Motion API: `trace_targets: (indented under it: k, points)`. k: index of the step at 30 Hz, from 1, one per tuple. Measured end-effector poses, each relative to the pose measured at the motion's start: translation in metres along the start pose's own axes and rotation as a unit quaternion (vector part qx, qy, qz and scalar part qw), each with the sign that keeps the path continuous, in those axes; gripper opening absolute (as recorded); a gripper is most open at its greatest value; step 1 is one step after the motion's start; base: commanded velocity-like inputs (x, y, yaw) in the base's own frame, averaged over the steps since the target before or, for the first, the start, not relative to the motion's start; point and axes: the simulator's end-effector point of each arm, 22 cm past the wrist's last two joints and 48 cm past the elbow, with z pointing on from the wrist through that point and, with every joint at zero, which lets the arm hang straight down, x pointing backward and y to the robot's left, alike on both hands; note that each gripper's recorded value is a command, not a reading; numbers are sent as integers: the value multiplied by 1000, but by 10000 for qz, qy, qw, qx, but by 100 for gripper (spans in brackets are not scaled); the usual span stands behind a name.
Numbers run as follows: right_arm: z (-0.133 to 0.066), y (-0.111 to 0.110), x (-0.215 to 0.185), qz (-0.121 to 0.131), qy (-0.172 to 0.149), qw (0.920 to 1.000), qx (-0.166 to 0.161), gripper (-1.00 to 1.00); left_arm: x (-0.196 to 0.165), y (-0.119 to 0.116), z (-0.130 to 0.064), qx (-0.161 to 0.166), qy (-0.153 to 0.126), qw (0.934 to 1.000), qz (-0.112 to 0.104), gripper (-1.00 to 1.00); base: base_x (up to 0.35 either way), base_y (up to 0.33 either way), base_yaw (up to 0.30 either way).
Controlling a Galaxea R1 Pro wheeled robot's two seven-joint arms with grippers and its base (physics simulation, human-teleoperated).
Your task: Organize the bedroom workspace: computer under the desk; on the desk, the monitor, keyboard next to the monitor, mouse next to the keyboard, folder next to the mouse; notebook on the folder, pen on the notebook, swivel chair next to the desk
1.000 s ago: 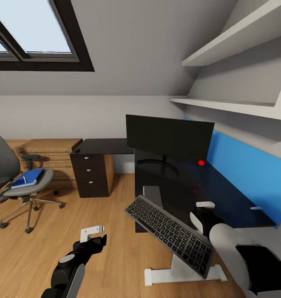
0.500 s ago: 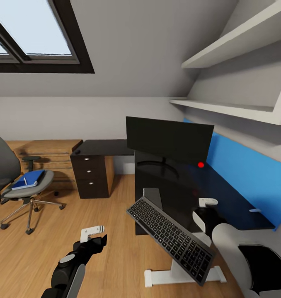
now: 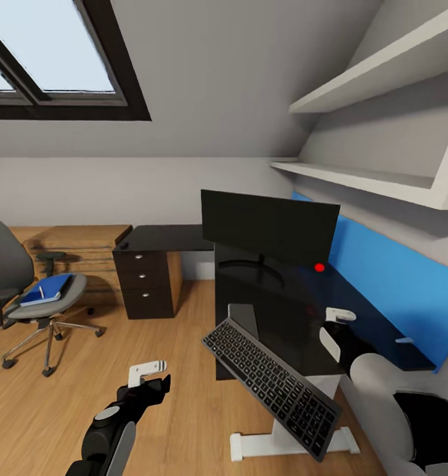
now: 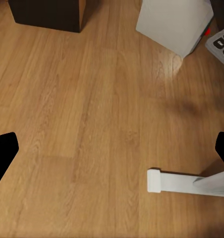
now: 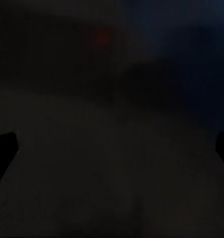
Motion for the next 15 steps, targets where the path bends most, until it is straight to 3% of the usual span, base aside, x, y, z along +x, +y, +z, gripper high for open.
trace_targets:
  k: [1, 7, 10, 15]
  points:
    - [-1, 5, -3, 19, 1, 9999, -144, 100, 0, 0, 0, -3, -1, 10000, 4, 100, 0, 0, 0]
    - [-8, 6, -6, 39, -128, 9995, -275, 100, 0, 0, 0, -1, 0, 10000, 1, 100, 0, 0, 0]
    - [-36, 4, -8, 147, -457, 9978, -448, 100, 0, 0, 0, -1, 1, 10000, 1, 100, 0, 0, 0]
    - [-82, 5, 1, 327, -681, 9942, -763, 100, 0, 0, 0, -1, 2, 10000, 1, 100, 0, 0, 0]
